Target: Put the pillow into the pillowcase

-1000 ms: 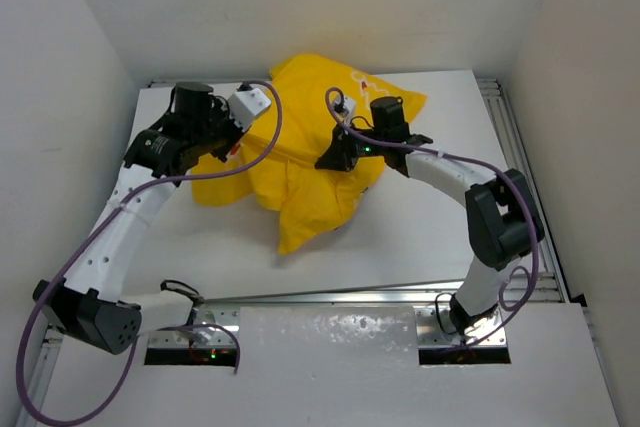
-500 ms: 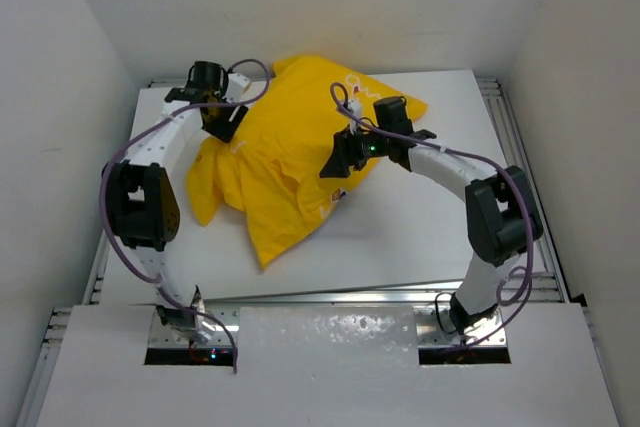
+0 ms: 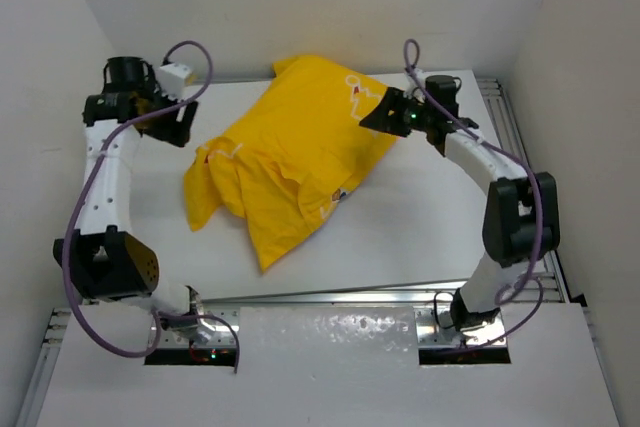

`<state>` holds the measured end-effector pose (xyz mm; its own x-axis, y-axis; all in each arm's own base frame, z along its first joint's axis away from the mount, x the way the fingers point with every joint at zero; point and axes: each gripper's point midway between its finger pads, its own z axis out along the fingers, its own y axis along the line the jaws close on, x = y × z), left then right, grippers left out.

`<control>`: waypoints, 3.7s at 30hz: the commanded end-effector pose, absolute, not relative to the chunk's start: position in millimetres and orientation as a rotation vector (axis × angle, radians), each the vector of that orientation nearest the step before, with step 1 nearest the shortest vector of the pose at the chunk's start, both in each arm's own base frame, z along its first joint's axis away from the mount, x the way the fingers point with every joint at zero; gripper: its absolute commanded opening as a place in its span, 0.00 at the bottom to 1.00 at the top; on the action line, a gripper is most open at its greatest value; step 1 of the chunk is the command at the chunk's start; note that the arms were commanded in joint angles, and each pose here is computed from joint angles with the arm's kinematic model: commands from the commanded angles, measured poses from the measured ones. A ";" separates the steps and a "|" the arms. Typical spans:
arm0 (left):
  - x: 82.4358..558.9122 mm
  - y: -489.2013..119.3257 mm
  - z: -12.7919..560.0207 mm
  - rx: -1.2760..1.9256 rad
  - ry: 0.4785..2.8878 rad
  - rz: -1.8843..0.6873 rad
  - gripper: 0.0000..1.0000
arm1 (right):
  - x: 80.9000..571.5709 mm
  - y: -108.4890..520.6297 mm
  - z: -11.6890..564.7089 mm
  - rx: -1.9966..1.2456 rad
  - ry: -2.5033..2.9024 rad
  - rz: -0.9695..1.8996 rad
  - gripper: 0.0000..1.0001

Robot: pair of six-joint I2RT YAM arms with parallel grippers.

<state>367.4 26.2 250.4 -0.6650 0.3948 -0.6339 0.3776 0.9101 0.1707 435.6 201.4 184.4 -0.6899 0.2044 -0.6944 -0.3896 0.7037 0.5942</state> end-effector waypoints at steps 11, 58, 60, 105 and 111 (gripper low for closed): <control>293.6 65.0 62.9 0.238 2.928 -0.450 1.00 | 582.2 58.1 105.8 0.532 2.057 0.736 0.90; 504.6 93.9 157.1 0.397 2.460 0.283 0.00 | 677.5 193.3 119.6 0.302 1.949 0.679 0.99; 505.6 91.2 159.6 0.396 2.450 0.269 0.00 | 683.8 218.0 108.7 0.209 1.919 0.812 0.99; 424.9 137.2 424.2 0.444 1.799 1.014 0.00 | 486.5 63.1 449.4 -0.047 1.021 0.735 0.00; 492.9 142.5 448.5 0.296 1.736 0.993 0.00 | 585.0 60.0 487.8 0.012 1.001 0.851 0.00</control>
<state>479.3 126.4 396.8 -0.4601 0.6746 -0.5772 -0.0314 0.6373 0.7700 567.5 78.6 448.5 0.2005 0.5640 -0.8011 -0.6224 0.7048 0.3404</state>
